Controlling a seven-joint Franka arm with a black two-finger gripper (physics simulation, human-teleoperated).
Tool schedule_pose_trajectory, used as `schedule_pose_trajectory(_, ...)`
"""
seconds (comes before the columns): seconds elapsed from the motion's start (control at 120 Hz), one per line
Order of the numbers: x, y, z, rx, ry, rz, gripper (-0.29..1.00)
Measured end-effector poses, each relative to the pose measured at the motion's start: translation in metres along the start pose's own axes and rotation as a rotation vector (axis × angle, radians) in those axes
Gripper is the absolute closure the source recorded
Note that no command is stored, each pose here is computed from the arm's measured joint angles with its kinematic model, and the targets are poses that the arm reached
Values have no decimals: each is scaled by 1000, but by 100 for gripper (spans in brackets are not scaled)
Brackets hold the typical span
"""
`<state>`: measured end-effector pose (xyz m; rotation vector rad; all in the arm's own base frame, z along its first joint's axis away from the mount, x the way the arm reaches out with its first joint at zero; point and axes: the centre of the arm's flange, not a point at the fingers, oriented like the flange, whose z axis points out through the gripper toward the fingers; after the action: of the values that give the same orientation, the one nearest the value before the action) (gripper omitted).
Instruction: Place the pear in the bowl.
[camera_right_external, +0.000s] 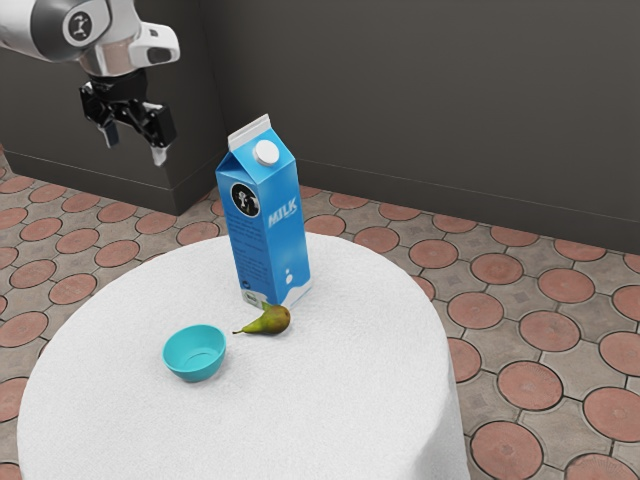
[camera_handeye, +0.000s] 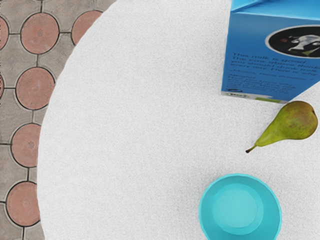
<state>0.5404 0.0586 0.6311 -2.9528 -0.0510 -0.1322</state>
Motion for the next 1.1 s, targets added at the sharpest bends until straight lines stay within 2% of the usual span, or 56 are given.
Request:
schedule_pose_trajectory(0.283, -7, 18, 14, -23, -23, 30, 0)
schedule_pose_trajectory(0.392, -16, 47, 64, -72, -99, 62, 0)
schedule_pose_trajectory(0.508, -22, 84, 100, -145, -118, 85, 0)
schedule_pose_trajectory(0.708, -34, 105, 182, -254, -171, 23, 0)
schedule_pose_trajectory(0.917, -23, 121, 236, -283, -155, 4, 0)
schedule_pose_trajectory(1.1, -15, 158, 263, -289, -106, 109, 0)
